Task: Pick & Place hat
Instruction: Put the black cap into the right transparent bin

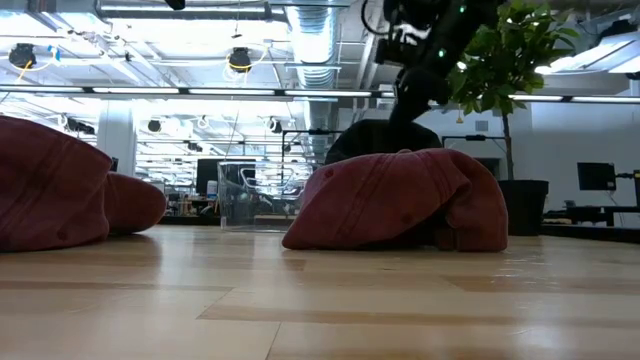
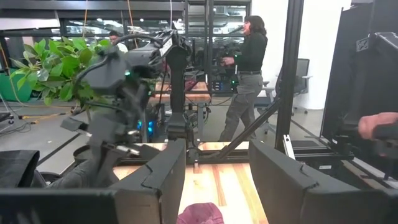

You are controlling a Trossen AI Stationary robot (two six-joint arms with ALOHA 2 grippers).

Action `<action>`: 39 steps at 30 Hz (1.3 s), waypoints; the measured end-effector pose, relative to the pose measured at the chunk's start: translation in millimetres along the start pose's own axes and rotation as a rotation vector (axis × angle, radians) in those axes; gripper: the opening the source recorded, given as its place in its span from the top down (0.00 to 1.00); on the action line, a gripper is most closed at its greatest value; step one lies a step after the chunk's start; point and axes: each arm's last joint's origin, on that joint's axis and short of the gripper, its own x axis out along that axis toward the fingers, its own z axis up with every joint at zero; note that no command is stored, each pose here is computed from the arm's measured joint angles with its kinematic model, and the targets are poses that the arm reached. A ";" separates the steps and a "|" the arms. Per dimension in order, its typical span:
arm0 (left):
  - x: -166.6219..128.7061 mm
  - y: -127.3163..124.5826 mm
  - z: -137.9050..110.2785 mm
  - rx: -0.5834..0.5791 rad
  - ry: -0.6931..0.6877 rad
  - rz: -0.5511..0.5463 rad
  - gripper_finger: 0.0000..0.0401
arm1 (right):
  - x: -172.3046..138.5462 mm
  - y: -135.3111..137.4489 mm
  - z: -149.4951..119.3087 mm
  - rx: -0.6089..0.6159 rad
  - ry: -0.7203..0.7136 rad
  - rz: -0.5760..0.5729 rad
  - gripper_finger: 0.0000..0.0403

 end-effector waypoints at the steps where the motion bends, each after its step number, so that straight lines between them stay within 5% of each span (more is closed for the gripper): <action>1: 0.0 -0.1 0.0 0.000 0.000 0.000 0.57 | 2.1 -4.0 -2.3 0.014 0.001 -0.010 1.00; 17: 0.0 0.0 0.1 0.000 -0.001 0.000 0.57 | 6.3 -103.8 -25.1 0.184 -0.055 -0.466 1.00; 27: 0.0 0.0 0.0 0.000 0.000 0.000 0.57 | 1.5 -154.9 -59.6 0.385 -0.117 -0.505 1.00; 32: 0.0 0.0 0.1 0.000 -0.001 0.000 0.57 | -1.7 -164.0 -58.8 0.418 -0.235 -0.473 1.00; 39: 0.0 0.0 0.1 0.002 -0.001 0.000 0.57 | -0.7 -160.9 -57.7 0.412 -0.222 -0.461 1.00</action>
